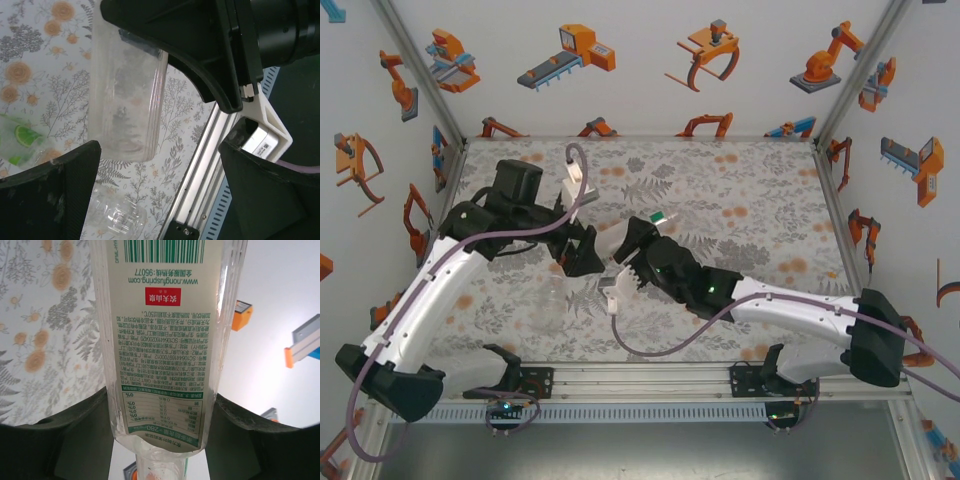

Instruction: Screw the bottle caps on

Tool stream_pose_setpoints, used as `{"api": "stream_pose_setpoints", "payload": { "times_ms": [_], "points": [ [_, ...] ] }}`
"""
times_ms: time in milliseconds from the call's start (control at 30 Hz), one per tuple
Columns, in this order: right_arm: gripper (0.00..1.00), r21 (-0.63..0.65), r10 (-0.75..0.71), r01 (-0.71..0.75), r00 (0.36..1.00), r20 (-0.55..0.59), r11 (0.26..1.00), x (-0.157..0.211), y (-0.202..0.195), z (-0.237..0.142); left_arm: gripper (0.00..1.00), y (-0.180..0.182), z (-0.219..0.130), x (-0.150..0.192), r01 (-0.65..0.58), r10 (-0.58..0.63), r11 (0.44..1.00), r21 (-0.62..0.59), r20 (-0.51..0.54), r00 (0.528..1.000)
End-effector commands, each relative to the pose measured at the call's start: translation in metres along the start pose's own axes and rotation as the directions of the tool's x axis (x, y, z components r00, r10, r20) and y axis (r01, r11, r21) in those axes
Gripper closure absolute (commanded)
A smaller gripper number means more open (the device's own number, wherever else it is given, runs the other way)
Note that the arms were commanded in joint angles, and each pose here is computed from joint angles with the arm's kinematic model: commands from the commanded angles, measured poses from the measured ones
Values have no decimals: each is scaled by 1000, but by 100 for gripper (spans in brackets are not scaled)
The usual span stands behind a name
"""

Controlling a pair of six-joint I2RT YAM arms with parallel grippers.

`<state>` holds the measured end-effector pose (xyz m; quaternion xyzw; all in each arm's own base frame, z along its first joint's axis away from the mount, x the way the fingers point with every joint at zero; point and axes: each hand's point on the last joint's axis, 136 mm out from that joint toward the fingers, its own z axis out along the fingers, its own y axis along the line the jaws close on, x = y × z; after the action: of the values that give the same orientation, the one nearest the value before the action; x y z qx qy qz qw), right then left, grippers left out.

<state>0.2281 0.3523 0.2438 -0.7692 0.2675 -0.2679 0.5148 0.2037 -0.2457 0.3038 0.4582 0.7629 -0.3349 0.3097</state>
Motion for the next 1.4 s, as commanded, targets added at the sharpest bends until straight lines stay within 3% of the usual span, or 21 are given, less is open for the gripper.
{"api": "stream_pose_setpoints", "payload": {
  "times_ms": [0, 133, 533, 700, 1300, 1367],
  "points": [
    [89, 94, -13, 17, 999, -41, 995, 5, -24, -9, 2, -6, 10, 6, -43, 45, 998, 34, -39, 998],
    [89, 104, -19, 21, 1000, -20, 994, -3, -28, -14, 4, 5, 25, 12, -52, 50, 998, -19, -86, 995],
    [90, 136, -24, 24, 1000, -2, 990, -12, -33, -24, 5, 11, 40, 9, -53, 52, 998, -22, -59, 997],
    [90, 170, -22, 19, 1000, 16, 985, -17, -42, -30, 5, 1, 48, 13, -22, 27, 997, 69, -73, 997],
    [90, 150, -58, 54, 998, 22, 987, -25, -38, -29, 44, 1, 55, 19, -1, 13, 995, 97, -118, 993],
    [86, 148, -59, 55, 998, 22, 987, -25, -37, -28, 49, 1, 54, 19, -7, 17, 996, 92, -115, 993]
  ]
}}
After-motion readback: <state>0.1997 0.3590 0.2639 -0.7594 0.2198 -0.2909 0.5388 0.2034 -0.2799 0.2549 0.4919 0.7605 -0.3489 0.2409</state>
